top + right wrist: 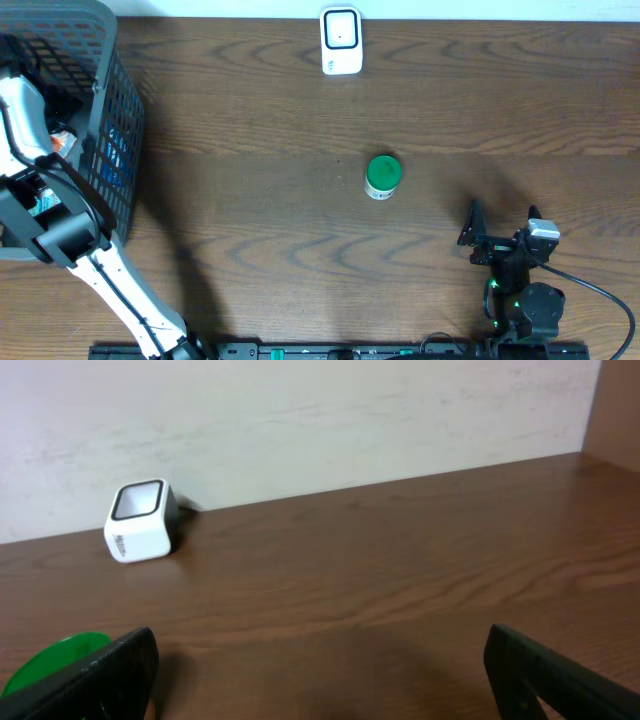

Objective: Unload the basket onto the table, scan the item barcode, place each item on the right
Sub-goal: 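Reach the left gripper into the basket and grasp the orange tissue pack, then place the orange tissue pack left of the jar with the left gripper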

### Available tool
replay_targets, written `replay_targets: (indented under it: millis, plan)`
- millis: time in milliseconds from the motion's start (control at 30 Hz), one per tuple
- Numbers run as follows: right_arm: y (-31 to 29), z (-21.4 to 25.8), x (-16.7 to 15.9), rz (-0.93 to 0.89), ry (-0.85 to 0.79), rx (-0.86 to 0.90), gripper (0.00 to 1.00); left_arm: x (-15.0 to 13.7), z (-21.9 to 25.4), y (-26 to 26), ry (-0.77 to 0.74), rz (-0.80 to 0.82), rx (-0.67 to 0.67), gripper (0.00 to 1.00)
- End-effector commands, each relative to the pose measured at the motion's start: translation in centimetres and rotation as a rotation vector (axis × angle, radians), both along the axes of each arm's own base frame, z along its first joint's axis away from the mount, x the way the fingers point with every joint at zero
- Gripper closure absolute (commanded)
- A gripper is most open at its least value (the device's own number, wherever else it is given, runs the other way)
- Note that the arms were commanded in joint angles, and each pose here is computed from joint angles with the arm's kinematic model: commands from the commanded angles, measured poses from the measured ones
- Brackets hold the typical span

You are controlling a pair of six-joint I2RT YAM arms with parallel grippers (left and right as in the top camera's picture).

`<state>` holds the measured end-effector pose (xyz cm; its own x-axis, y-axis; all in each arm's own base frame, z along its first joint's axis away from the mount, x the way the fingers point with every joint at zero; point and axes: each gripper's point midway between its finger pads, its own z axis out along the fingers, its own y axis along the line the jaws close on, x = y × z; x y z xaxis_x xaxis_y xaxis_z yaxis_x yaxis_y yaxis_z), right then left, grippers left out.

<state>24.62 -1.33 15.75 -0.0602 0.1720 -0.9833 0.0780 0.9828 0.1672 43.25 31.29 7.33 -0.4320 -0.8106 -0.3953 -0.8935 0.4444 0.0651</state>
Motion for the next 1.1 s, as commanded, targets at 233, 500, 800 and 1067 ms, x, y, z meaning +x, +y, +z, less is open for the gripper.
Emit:
replay_targets:
  millis: [233, 500, 800, 1067]
  plan:
    - [0.0, 0.0, 0.0, -0.002, 0.0, -0.012, 0.01, -0.9, -6.0, 0.2, 0.079, 0.097, -0.036, 0.02]
    - [0.0, 0.0, 0.0, -0.002, 0.0, -0.012, 0.01, -1.8, -7.8, 0.0, 0.129, 0.09, -0.049, 0.27]
    - [0.0, 0.0, 0.0, -0.002, 0.0, -0.012, 0.01, -1.9, -4.6, 0.5, 0.136, 0.024, 0.002, 0.54]
    - [0.0, 0.0, 0.0, -0.002, 0.0, -0.012, 0.01, -1.2, 7.6, 0.3, -0.07, 0.019, 0.118, 0.55]
